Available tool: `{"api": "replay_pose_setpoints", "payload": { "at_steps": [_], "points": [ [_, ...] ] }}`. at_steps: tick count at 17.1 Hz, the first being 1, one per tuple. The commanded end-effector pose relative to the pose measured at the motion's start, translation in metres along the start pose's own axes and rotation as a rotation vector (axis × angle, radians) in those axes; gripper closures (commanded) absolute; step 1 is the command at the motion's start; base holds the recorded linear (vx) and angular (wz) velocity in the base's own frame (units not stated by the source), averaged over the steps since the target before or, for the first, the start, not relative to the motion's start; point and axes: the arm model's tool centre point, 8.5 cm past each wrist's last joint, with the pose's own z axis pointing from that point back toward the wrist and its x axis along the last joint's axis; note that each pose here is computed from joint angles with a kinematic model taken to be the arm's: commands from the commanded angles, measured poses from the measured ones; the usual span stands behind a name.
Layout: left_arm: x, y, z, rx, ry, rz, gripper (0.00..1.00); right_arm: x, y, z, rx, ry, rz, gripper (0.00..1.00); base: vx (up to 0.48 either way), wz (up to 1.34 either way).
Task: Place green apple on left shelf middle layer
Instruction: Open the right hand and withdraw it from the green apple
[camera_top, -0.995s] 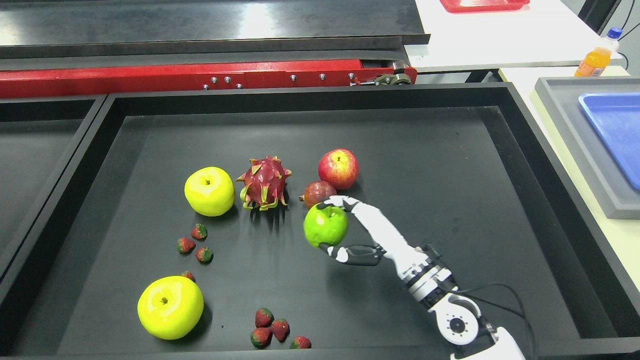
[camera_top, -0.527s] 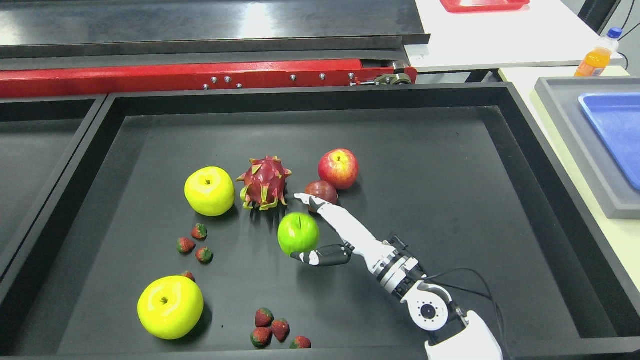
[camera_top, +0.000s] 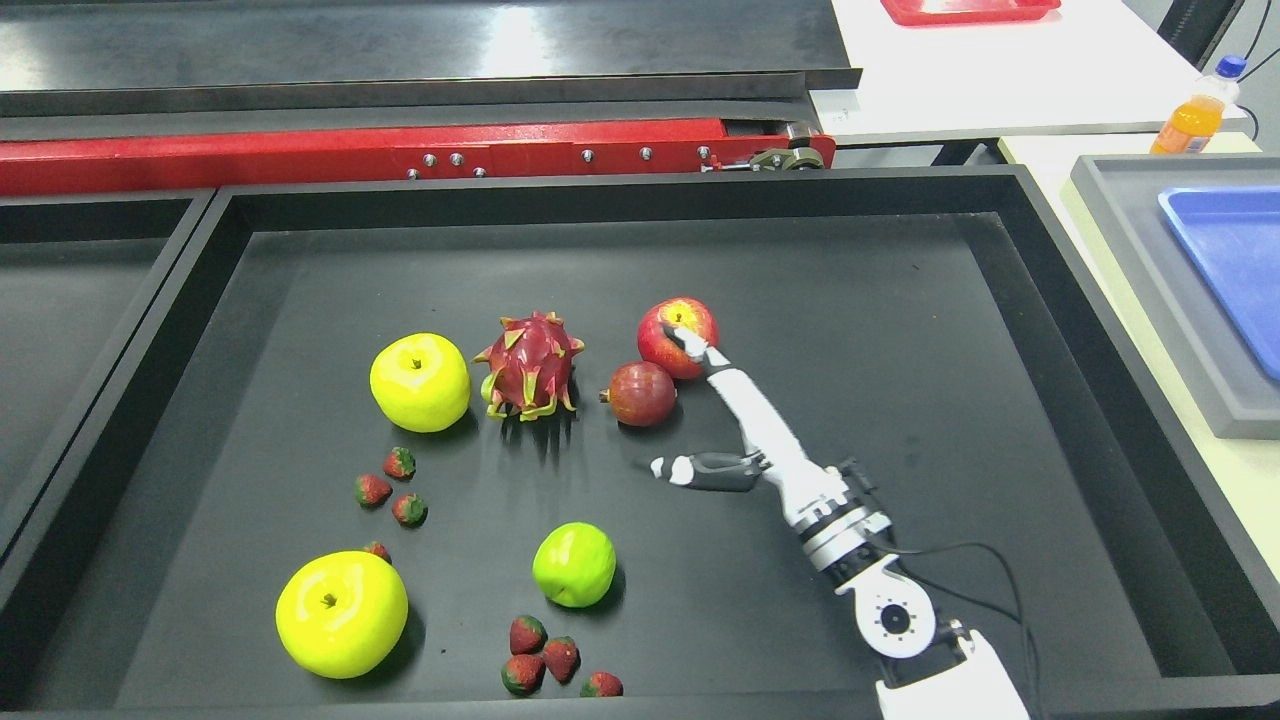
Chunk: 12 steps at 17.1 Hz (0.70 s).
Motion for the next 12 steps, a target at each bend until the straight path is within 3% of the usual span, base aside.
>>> {"api": "replay_pose_setpoints", "payload": {
  "at_steps": [1,4,12],
  "points": [
    [0.0,0.011,0.002,0.017,0.0,-0.001,0.0,-0.049,-0.073,0.07,-0.318,0.138,-0.25,0.0,0.0,0.0],
    [0.0,0.011,0.002,0.017,0.0,-0.001,0.0,-0.057,-0.063,0.087,-0.325,0.167,-0.296,0.0,0.0,0.0],
    [0.0,0.011,0.002,0.017,0.0,-0.001,0.0,-0.055,-0.058,0.086,-0.315,0.158,-0.322,0.0,0.0,0.0]
  ]
}}
